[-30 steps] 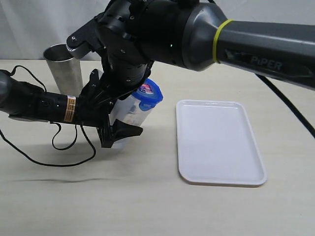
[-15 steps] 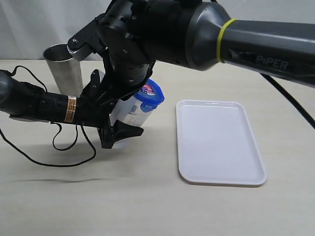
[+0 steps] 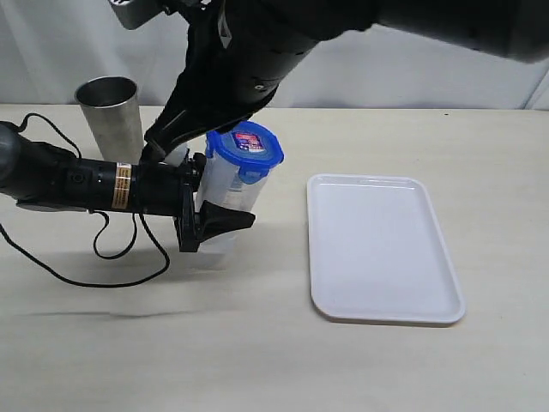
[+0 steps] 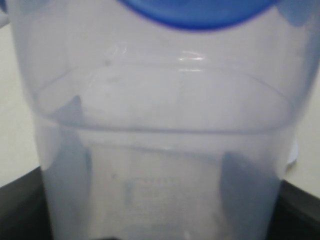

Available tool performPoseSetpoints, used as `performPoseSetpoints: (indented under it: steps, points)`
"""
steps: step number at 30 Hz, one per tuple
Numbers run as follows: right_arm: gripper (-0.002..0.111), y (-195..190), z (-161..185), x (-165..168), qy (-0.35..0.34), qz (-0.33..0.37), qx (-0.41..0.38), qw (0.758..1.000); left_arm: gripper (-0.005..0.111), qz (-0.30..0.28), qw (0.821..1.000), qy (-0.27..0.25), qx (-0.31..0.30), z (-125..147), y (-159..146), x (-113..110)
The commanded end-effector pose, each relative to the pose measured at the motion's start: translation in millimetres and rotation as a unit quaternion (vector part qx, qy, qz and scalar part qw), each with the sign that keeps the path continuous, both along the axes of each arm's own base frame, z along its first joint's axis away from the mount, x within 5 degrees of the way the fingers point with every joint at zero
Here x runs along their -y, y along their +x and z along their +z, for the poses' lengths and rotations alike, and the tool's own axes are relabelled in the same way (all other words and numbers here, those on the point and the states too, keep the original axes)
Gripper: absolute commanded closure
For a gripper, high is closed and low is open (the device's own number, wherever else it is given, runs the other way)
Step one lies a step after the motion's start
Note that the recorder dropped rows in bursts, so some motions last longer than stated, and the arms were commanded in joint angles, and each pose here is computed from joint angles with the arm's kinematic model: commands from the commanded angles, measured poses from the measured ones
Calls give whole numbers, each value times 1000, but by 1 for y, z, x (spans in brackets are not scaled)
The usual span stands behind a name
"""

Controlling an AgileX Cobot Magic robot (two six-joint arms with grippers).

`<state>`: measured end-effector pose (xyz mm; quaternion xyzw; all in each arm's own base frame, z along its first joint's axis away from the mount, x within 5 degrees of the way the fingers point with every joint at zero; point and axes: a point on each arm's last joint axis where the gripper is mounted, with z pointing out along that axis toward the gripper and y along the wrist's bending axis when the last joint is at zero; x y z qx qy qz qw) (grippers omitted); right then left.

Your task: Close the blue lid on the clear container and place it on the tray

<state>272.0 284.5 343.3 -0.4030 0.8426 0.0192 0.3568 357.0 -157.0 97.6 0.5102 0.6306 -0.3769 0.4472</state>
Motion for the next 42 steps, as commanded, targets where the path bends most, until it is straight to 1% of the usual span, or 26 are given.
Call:
performPoseSetpoints:
  steps: [1, 7, 11, 14, 18, 23, 26, 28, 30, 32, 33, 34, 35, 39, 42]
  points:
    - [103, -7, -4, 17, 27, 12, 18, 999, 107, -23, 997, -65, 20, 19, -3, 4]
    - [104, 8, -23, 62, 59, -49, 19, 997, 107, -21, 997, -66, 20, 19, -2, 4]
    - [104, 19, -40, 80, 111, -87, -7, 990, 107, -16, 997, -69, 24, 19, -1, 4]
    - [104, 22, -51, 74, 117, -68, -17, 991, 107, -20, 997, -68, 30, 19, -2, 6]
    - [104, 22, -62, 64, 137, -42, -48, 989, 107, -33, 997, -68, 31, 19, -7, 15]
    - [104, 20, -62, 61, 139, -25, -58, 988, 107, -35, 996, -71, 31, 20, -8, 19]
    - [104, 19, -68, 60, 139, -27, -79, 987, 107, -25, 996, -80, 29, 21, -7, 22]
    - [104, 17, -69, 58, 139, -13, -91, 986, 107, -27, 996, -82, 29, 22, -8, 26]
    - [104, 15, -67, 57, 141, 3, -89, 986, 107, -32, 996, -82, 28, 22, -10, 29]
    - [104, 9, -50, 62, 146, 11, -65, 987, 107, -30, 996, -83, 28, 22, -10, 29]
    - [104, 2, -32, 70, 159, 13, -39, 986, 107, -30, 996, -83, 28, 22, -10, 29]
    - [104, -3, -22, 74, 169, 15, -21, 985, 107, -30, 996, -83, 28, 22, -10, 29]
    - [104, -15, -4, 85, 186, 17, 18, 982, 107, -32, 996, -83, 29, 22, -10, 31]
    - [104, -45, 20, 109, 231, 11, 85, 969, 107, -45, 994, -85, 43, 28, -8, 41]
    - [104, -65, 26, 127, 267, 0, 136, 954, 107, -30, 997, -40, 60, 27, -1, 52]
